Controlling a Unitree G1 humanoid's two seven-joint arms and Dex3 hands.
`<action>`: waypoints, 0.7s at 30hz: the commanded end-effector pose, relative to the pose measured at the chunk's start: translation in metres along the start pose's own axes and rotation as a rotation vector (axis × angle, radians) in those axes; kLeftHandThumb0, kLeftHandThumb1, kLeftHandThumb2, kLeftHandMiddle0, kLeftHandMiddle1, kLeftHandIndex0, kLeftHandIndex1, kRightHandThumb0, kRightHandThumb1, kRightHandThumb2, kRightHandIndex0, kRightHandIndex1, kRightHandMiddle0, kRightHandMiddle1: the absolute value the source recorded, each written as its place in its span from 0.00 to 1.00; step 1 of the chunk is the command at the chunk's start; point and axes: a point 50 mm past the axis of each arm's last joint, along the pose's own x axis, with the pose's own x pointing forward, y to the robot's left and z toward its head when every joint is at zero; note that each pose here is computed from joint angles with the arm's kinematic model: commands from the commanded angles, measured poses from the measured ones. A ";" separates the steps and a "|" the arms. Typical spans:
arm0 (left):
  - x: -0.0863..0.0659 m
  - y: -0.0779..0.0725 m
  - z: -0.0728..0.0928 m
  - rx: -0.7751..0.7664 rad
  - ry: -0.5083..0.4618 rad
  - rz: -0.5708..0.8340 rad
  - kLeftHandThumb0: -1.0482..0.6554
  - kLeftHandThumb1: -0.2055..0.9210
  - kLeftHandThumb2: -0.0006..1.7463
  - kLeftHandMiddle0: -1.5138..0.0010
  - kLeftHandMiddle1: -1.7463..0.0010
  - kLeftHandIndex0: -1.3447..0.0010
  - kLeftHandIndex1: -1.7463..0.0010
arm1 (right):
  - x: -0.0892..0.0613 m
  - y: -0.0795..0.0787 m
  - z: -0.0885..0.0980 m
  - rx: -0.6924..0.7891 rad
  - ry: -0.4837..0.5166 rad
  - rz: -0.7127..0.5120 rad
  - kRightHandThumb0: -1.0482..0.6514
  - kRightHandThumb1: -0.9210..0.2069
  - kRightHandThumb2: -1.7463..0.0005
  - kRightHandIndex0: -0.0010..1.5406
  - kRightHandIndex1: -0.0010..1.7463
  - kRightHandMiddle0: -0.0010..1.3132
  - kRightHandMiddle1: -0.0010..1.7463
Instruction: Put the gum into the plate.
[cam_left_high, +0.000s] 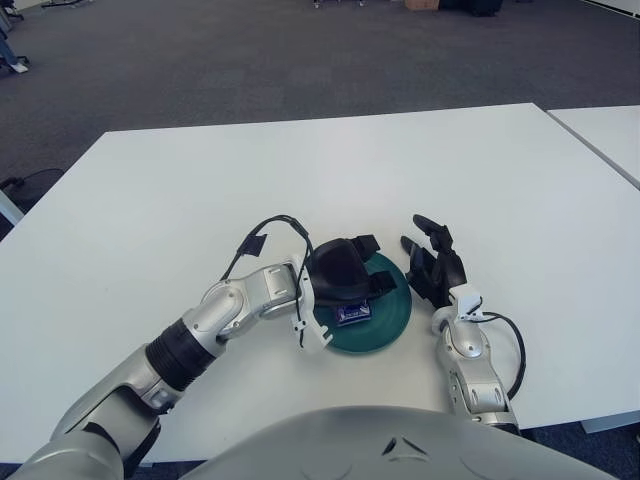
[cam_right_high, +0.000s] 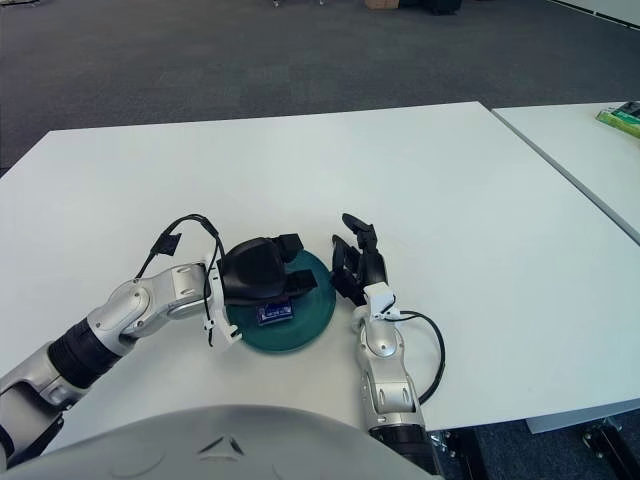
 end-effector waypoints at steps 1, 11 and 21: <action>-0.001 0.004 -0.008 -0.050 0.059 0.027 0.61 0.34 0.79 0.53 0.00 0.50 0.18 | -0.007 -0.001 -0.020 -0.005 0.119 -0.006 0.27 0.00 0.55 0.43 0.01 0.04 0.42; -0.006 0.006 -0.005 -0.152 0.116 -0.049 0.35 0.94 0.29 0.73 0.49 0.91 0.31 | -0.006 -0.001 -0.019 0.003 0.115 0.022 0.27 0.00 0.55 0.40 0.00 0.03 0.42; -0.006 0.010 -0.007 -0.137 0.122 -0.128 0.17 1.00 0.35 0.72 0.96 1.00 0.61 | -0.005 -0.001 -0.018 0.025 0.113 0.034 0.26 0.00 0.54 0.37 0.00 0.02 0.42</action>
